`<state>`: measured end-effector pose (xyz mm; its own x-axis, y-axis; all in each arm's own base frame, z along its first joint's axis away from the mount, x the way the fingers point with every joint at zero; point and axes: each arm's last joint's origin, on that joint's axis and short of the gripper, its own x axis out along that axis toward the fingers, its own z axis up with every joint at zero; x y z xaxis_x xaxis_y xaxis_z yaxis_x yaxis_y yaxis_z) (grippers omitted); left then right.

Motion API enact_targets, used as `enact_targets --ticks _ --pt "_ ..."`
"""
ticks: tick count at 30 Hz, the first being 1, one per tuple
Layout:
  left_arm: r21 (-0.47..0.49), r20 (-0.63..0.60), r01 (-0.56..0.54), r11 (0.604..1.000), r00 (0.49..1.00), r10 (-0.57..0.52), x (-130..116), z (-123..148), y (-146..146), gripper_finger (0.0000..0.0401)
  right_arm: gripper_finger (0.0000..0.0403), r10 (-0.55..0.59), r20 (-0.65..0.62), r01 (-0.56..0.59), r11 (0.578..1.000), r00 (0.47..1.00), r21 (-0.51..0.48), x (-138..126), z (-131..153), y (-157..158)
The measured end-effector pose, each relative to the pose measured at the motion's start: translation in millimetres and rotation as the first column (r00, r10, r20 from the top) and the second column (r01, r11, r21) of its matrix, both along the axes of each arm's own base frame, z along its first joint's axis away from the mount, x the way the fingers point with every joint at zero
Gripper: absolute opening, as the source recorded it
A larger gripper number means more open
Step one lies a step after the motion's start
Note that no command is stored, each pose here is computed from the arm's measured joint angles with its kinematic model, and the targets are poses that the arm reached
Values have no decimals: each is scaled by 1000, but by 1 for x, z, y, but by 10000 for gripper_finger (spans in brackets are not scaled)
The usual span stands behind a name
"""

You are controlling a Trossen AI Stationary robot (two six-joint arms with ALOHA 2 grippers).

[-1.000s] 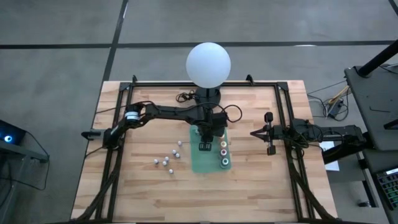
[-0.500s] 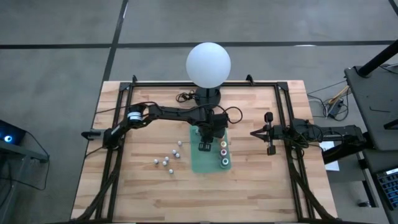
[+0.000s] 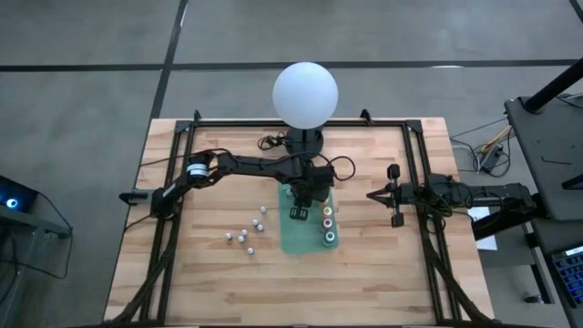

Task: Pick & Place food coloring
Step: Put the small black food coloring bottle into the green bin

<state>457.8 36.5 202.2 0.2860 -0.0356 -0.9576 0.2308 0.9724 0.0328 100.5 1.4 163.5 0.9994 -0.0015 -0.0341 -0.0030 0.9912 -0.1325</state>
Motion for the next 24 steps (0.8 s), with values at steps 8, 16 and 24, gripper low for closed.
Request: enact_targets --ticks 8,16,24 --pt "0 -11 10 1000 1000 -10 1 -4 -2 45 9 0 0 0 1000 1000 0 0 0 0" --pt "5 -12 42 999 999 -42 1 -4 -10 45 9 0 0 0 1000 1000 -1 0 0 0" --pt "8 -7 56 998 998 -56 1 -4 -12 45 9 0 0 0 1000 1000 -1 0 0 0"
